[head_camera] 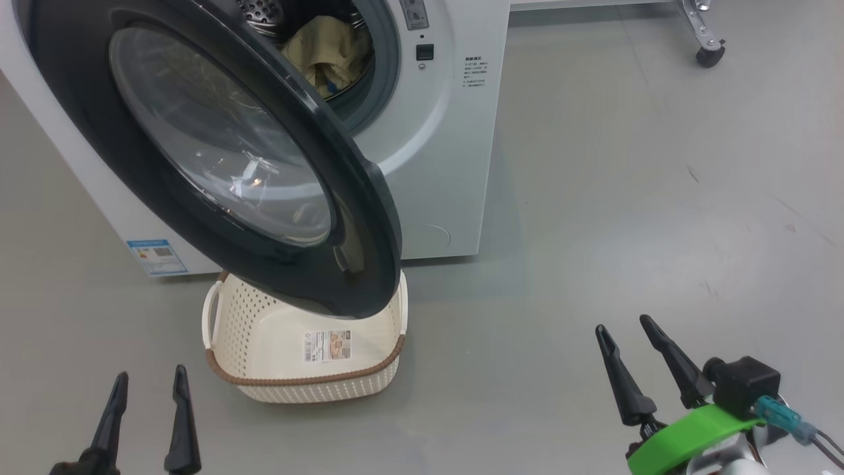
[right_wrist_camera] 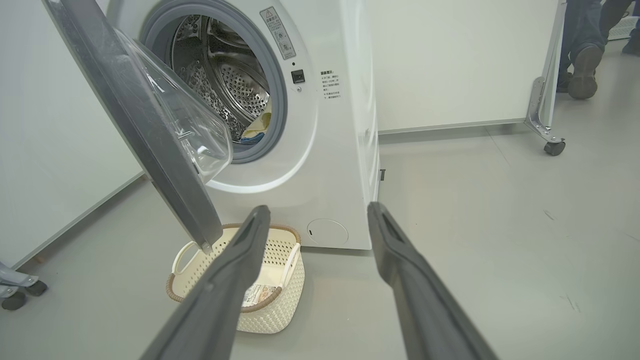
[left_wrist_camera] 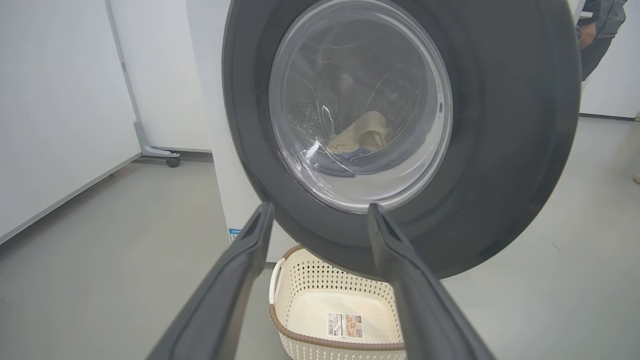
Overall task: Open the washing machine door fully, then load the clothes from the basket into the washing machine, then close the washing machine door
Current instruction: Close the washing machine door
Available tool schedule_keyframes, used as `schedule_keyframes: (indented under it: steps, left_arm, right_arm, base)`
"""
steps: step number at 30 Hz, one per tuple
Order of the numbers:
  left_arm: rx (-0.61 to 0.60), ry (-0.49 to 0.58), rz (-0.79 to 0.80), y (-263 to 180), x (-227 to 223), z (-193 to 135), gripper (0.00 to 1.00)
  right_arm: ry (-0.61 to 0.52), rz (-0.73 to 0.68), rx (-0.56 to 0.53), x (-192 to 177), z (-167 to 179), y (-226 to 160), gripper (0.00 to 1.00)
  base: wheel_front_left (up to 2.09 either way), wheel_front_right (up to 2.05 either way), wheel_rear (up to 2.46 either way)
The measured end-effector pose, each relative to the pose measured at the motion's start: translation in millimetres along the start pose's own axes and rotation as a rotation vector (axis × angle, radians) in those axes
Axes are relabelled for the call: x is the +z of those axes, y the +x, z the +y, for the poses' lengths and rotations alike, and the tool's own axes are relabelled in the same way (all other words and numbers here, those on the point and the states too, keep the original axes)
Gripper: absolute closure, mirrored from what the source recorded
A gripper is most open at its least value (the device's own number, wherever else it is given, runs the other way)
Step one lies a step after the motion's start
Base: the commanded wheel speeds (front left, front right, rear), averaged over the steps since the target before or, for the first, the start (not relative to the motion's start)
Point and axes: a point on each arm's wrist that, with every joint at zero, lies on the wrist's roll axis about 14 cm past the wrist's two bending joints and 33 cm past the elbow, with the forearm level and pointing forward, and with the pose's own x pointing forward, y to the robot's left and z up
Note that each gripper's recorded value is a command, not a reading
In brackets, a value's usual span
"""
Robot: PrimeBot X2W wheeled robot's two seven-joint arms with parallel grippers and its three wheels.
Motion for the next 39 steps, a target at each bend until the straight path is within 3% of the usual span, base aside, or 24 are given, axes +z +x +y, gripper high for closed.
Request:
schedule_keyframes:
  steps: [23,24,25,27,39]
  left_arm:
    - [0.015,0.001,0.027,-3,-10,6,0.0]
    - [0.014,0.002,0.027,-3,-10,5,0.0]
    - [0.008,0.003,0.027,-3,-10,5,0.0]
    - [0.009,0.003,0.028,-3,-10,5,0.0]
    - [0.018,-0.007,0.023,-3,-10,7,0.0]
  right_arm:
    - [-0.003,0.009,-0.001,-3,1,-4,0.0]
    - [-0.003,0.009,-0.001,-3,1,-4,0.2]
    - [-0.003,0.009,-0.001,-3,1,-4,0.29]
    - [-0.003,0.01,-0.002,-3,0,-4,0.97]
    - [-0.013,-0.009,0.012,3,4,-1,1.0]
  base:
    - [0.0,0.0,0.0]
    - [0.0,0.0,0.0]
    - [0.0,0.0,0.0]
    - [0.0,0.0,0.0]
    - [0.0,0.0,0.0]
